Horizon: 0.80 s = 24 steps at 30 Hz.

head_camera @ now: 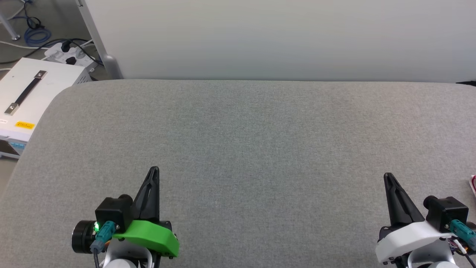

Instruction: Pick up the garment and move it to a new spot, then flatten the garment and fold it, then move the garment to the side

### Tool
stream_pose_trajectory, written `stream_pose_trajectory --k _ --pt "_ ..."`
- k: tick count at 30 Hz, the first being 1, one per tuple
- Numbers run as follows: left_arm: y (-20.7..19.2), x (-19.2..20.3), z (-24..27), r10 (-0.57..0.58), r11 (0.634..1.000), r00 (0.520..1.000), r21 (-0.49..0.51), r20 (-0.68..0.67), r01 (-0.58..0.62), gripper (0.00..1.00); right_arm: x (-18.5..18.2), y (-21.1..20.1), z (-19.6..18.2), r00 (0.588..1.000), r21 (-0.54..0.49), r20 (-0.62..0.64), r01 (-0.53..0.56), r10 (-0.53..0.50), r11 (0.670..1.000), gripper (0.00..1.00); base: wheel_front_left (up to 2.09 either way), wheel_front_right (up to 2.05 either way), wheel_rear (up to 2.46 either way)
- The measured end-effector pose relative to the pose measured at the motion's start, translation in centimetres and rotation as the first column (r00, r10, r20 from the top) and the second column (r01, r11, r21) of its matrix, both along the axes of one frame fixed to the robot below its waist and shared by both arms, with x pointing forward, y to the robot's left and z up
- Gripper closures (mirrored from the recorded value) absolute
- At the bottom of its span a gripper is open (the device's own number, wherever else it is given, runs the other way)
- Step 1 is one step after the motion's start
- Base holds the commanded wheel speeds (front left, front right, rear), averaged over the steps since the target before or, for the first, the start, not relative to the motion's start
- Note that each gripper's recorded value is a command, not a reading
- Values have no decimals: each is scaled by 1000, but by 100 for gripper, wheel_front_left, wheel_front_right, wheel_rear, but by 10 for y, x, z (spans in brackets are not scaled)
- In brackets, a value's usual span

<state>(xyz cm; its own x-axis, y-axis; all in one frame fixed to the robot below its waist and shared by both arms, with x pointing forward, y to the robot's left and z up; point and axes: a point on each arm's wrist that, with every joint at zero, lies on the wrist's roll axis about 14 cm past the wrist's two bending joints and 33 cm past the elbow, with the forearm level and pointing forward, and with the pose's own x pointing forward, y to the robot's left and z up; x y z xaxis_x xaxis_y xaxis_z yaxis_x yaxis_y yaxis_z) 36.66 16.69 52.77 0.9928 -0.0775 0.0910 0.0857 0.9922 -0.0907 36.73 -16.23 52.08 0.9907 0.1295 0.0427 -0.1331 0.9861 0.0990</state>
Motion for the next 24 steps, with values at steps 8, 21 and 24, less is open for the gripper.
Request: stream_pose_trajectory --k 8,21,24 --pt "2 1 -1 9 1000 1000 16 -11 -9 100 0 0 0 1000 -14 -5 -1 1 1000 100 0 0 0" --pt "3 2 -1 22 999 999 45 -27 -21 100 1 1 2 1000 -36 -6 -1 1 999 100 0 0 0" --pt "4 2 -1 24 999 999 50 -27 -23 100 1 1 2 1000 -46 -8 -1 1 999 100 0 0 0"
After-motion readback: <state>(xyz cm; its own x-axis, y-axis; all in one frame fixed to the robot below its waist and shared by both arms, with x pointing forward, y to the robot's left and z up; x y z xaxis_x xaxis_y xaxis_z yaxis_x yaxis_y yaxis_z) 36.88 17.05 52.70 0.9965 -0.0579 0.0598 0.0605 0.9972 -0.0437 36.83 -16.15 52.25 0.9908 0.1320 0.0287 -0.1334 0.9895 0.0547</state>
